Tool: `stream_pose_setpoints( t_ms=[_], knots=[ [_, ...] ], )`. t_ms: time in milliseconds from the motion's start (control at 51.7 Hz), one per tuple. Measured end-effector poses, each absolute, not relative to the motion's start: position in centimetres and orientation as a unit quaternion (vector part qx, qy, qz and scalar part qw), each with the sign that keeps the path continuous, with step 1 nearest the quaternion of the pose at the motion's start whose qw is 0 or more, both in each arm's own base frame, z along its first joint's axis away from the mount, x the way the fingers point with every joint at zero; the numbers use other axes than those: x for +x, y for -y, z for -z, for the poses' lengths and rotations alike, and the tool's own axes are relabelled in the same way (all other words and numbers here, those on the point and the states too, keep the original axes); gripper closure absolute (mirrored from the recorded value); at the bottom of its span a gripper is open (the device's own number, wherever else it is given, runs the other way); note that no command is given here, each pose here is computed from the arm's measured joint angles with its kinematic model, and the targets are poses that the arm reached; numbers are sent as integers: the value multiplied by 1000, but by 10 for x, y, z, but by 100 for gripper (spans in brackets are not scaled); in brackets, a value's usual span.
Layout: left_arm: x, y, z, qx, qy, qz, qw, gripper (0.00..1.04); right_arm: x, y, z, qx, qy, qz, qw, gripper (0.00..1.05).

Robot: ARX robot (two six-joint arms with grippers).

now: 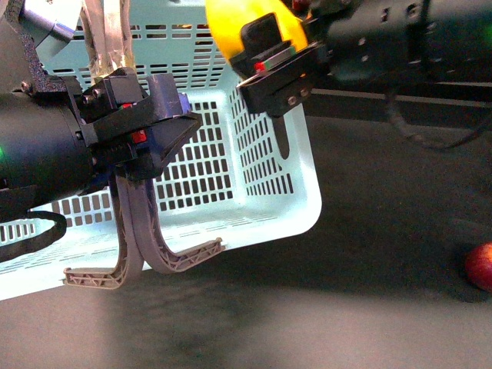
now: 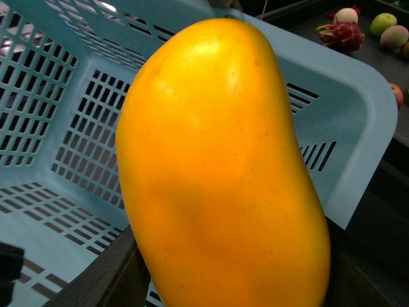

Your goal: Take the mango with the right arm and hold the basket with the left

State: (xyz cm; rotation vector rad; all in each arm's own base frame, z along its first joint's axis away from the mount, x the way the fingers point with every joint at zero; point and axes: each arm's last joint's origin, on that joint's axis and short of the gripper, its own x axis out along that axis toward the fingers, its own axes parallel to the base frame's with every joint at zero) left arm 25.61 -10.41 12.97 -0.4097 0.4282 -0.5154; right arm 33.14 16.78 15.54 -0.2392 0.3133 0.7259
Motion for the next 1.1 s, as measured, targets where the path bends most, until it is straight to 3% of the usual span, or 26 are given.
stream_pose_setpoints(
  t_ms=[252, 426, 639, 890, 968, 1103],
  knots=[
    [256, 104, -130, -200, -209, 251, 924, 88, 335, -165, -166, -96, -118, -288, 945, 6],
    [256, 105, -129, -204, -213, 253, 921, 88, 309, -130, -198, -81, -76, -199, 974, 8],
    [256, 104, -129, -201, -211, 246, 924, 88, 227, -68, -238, -58, -36, -43, 997, 8],
    [256, 104, -129, -201, -212, 250, 923, 88, 157, -49, -241, -20, -26, 74, 997, 8],
    [256, 104, -129, -202, -212, 251, 923, 88, 147, -46, -238, -17, -28, 115, 993, 8],
    [256, 104, -129, -201, -212, 251, 923, 88, 143, -46, -240, -10, -21, 118, 993, 8]
  ],
)
